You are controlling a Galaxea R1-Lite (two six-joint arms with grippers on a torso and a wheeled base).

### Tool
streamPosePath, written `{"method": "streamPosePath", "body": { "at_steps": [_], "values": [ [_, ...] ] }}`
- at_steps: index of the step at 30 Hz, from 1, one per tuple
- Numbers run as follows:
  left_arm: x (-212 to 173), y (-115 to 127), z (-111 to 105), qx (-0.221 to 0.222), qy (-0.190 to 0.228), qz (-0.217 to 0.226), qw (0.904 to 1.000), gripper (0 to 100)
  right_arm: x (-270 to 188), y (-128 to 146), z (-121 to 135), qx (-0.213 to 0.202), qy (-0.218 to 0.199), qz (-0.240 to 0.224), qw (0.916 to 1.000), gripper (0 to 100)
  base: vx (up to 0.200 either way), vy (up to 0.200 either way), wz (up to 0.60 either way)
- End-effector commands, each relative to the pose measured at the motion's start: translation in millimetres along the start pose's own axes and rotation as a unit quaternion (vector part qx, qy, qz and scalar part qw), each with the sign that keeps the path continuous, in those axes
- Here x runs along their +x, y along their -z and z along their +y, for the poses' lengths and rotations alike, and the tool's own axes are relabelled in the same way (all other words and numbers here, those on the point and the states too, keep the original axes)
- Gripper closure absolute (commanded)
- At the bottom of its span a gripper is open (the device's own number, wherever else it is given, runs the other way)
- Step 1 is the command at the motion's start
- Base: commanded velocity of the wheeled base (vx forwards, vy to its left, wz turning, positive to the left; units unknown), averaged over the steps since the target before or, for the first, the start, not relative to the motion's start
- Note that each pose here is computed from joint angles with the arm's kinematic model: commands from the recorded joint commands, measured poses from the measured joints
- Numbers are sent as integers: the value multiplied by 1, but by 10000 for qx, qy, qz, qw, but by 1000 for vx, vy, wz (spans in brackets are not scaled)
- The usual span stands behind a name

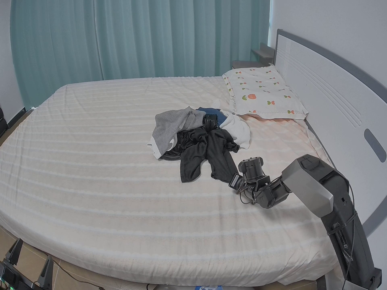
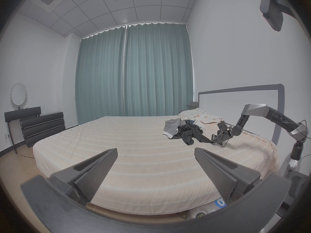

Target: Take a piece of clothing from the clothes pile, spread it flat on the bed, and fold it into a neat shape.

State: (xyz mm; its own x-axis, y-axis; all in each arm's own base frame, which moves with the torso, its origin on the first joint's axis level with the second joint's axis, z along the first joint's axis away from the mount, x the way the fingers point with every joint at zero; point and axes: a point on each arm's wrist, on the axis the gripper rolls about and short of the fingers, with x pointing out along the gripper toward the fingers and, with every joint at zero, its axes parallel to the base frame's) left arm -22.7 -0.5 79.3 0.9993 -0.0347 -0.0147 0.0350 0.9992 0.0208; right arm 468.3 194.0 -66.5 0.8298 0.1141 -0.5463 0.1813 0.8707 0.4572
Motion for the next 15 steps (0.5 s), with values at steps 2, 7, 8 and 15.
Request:
{"method": "streamPosePath", "body": {
  "at_steps": [2,7,8,15],
  "values": [
    [1,4,0,-8,-4,42,10000,0,-86,-22,5,-406,-629,306,9967,100,0,0,0],
    [1,4,0,-8,-4,34,10000,0,-148,-16,-32,-985,-743,1016,9871,100,0,0,0],
    [1,4,0,-8,-4,34,10000,0,-164,-17,-40,-1042,-824,1099,9850,100,0,0,0],
    [1,4,0,-15,-4,34,10000,0,-223,-8,-76,-964,-1197,1287,9797,100,0,0,0]
  ]
}}
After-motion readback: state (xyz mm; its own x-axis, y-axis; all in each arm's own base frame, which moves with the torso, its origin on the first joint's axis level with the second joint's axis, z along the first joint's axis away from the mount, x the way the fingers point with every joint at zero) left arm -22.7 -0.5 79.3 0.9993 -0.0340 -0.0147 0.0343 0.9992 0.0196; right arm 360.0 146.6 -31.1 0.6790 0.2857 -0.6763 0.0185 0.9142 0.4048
